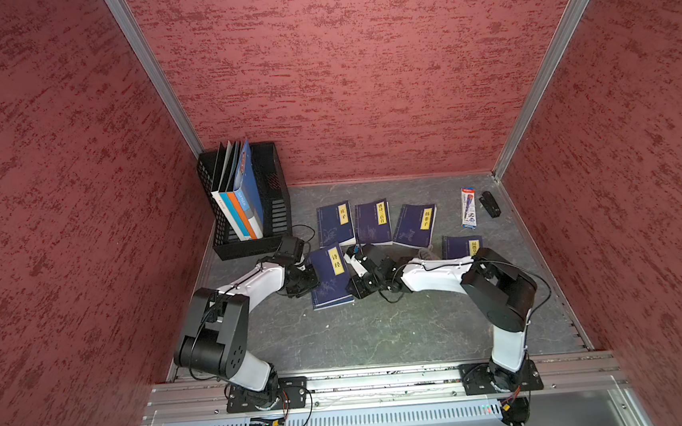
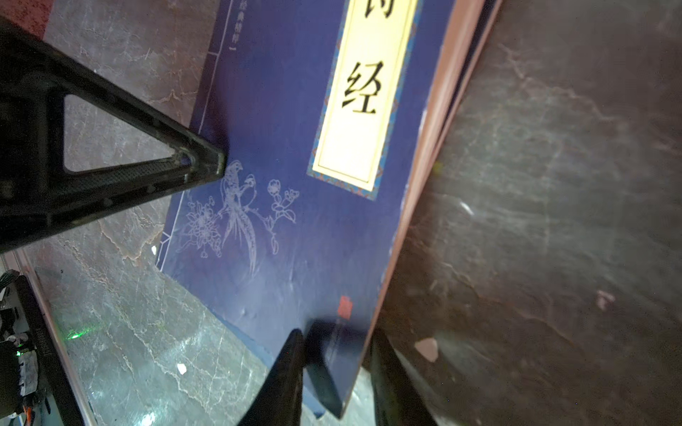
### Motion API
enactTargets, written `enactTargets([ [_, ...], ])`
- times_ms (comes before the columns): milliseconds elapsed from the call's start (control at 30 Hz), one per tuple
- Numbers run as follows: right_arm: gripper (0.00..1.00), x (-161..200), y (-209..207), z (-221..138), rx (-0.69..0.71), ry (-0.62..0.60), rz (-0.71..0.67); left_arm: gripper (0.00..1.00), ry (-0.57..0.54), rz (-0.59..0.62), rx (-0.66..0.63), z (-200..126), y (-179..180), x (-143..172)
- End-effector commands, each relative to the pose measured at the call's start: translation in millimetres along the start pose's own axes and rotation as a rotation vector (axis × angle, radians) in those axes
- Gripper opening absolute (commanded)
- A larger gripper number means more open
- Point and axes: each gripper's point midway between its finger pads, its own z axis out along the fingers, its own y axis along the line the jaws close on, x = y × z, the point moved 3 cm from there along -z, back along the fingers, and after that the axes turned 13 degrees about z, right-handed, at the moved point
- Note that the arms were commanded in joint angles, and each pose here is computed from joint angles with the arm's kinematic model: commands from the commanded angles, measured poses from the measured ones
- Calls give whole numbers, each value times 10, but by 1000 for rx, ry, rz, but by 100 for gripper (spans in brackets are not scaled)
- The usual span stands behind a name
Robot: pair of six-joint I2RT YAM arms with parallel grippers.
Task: Wipe the cover of the book
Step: Adjust the book on the book.
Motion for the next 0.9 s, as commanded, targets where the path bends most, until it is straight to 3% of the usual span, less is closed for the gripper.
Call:
enactTargets([
  [0,30,95,85,-72,-19,22,-18,40,0,22,17,-13,-49,50],
  [433,30,161,90,-168,11,19,-5,40,2,41,17,-89,-65,138],
  [667,48,-49,-81,-464,151,-94,-6,57,2,57,-58,-133,23,111],
  [867,59,-452,-539,-1035,277,-242,93,68,-44,104,-70,-274,-58,19],
])
